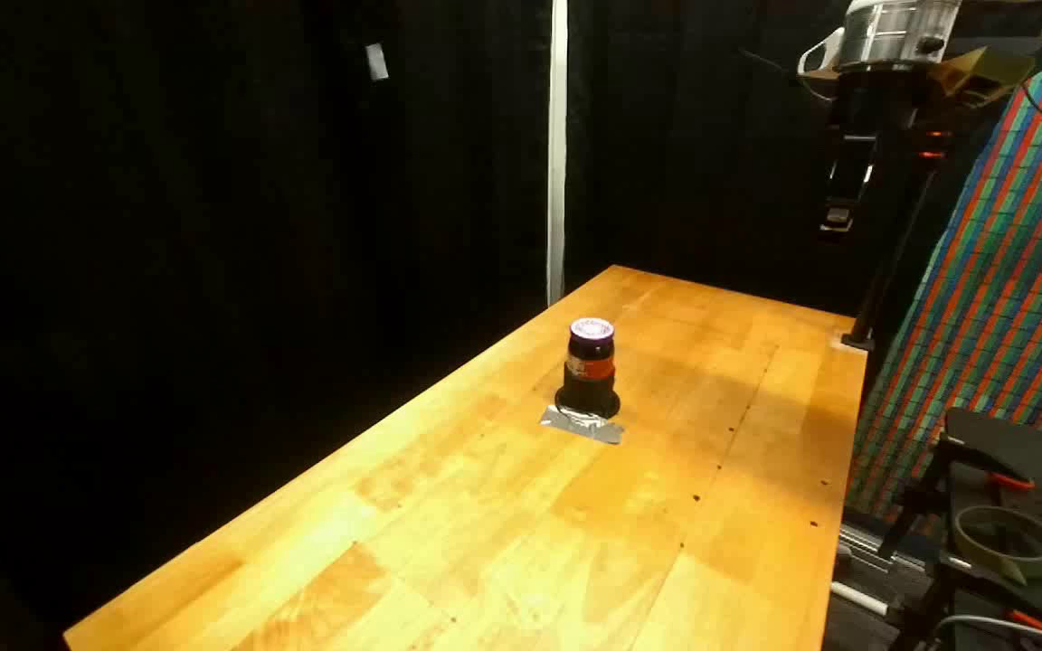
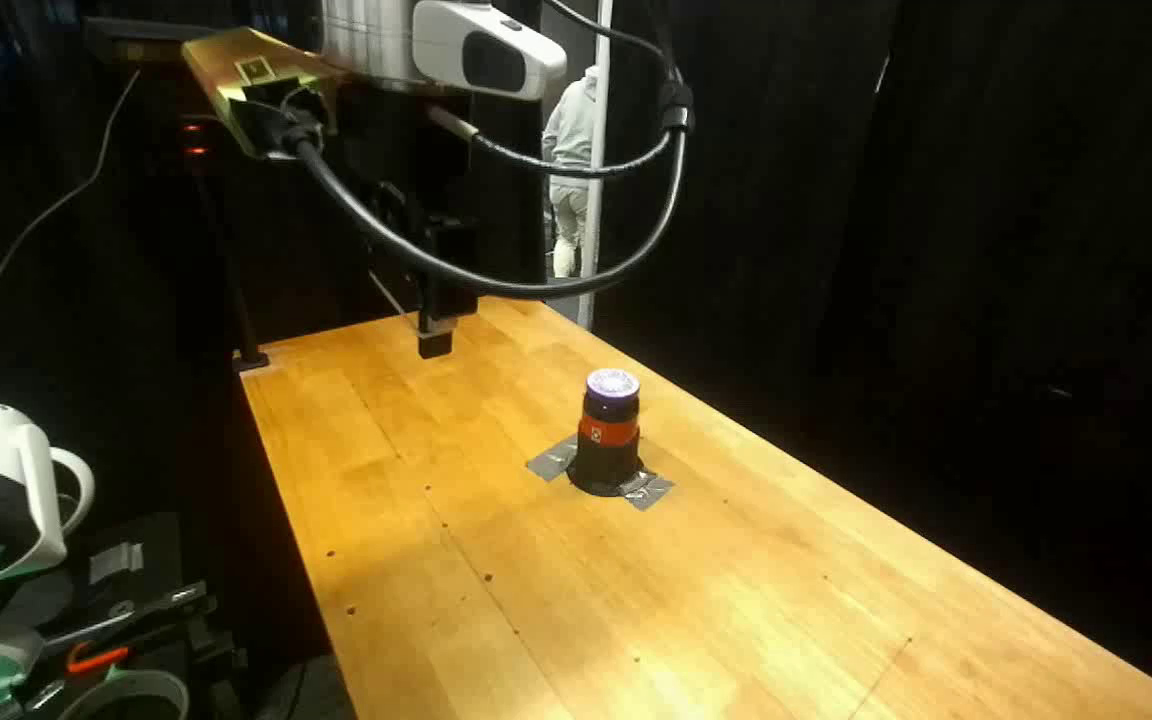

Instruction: Put the elastic around the bottle

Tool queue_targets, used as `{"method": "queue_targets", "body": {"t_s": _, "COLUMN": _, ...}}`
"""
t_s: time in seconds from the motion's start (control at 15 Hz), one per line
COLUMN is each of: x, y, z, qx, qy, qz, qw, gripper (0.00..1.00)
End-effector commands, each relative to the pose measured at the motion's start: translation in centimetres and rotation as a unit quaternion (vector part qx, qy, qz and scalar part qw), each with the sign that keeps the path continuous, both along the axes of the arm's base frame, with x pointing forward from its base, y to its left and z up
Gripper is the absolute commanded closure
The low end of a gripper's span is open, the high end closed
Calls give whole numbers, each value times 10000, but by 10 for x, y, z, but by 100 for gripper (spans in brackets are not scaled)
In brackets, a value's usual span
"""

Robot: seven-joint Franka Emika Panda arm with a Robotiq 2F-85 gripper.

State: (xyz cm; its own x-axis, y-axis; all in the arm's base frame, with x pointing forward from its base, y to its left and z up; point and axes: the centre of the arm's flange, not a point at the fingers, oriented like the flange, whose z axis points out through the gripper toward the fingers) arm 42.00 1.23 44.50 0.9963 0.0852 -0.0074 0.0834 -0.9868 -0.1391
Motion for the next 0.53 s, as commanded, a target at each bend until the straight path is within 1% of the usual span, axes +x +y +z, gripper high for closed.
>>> {"method": "queue_targets", "body": {"t_s": 0.0, "x": 1, "y": 0, "z": 2, "qx": 0, "qy": -20, "qz": 0, "qw": 10000, "gripper": 0}}
{"method": "queue_targets", "body": {"t_s": 0.4, "x": 2, "y": 0, "z": 6, "qx": 2, "qy": -69, "qz": -1, "qw": 10000, "gripper": 0}}
{"method": "queue_targets", "body": {"t_s": 0.47, "x": 17, "y": 6, "z": 19, "qx": -131, "qy": -137, "qz": 13, "qw": 9998, "gripper": 0}}
